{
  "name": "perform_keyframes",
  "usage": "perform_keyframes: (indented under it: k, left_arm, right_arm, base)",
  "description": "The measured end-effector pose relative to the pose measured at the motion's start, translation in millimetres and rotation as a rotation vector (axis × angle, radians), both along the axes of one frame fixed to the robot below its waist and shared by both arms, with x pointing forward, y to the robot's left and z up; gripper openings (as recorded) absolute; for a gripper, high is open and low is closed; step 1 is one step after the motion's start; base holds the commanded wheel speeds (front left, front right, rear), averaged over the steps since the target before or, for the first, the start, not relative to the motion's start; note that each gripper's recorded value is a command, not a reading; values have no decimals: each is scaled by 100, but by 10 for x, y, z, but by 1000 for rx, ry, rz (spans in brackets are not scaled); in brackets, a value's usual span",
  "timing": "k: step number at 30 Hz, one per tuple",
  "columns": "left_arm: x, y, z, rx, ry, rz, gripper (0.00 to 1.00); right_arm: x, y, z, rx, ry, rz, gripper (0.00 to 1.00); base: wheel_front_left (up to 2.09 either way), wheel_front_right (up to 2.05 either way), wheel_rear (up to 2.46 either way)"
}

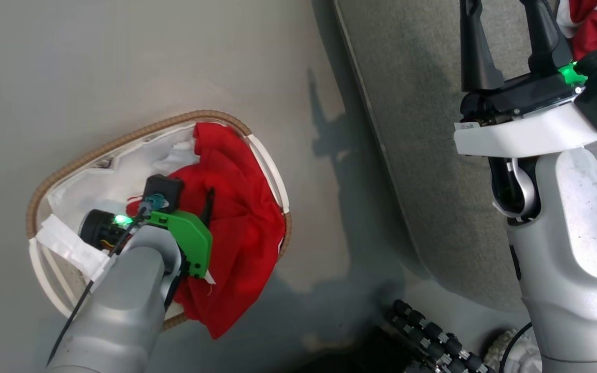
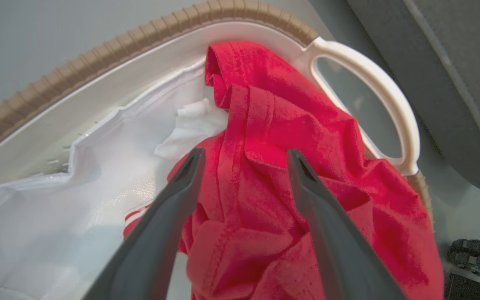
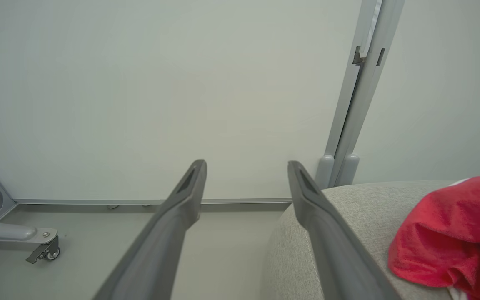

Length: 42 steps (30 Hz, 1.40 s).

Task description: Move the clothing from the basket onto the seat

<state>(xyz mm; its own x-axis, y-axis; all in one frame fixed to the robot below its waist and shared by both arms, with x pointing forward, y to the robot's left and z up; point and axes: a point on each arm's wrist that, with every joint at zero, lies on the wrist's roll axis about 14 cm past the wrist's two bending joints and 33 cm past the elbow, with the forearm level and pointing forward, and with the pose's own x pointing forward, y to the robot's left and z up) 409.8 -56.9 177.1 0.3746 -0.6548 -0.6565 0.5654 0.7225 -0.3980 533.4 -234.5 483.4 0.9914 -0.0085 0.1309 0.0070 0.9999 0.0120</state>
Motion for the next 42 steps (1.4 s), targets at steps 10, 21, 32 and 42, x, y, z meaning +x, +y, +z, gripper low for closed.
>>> perform_keyframes:
  k: [10,21,32,42]
  left_arm:
    - [-274,-22,-481,84,160,-98,100]
    - [-354,-6,-807,153,228,-189,100]
    - [-440,44,-938,194,262,-240,100]
    - [-425,68,-964,200,251,-251,0]
  right_arm:
    - [36,-117,-262,-14,52,-24,100]
    - [145,-138,-325,-24,39,-19,100]
    - [168,-163,-369,-22,31,-27,100]
    - [141,-189,-424,-14,44,-38,100]
  base:
    - [0,0,0]
    - [0,0,0]
    - [0,0,0]
    - [0,0,0]
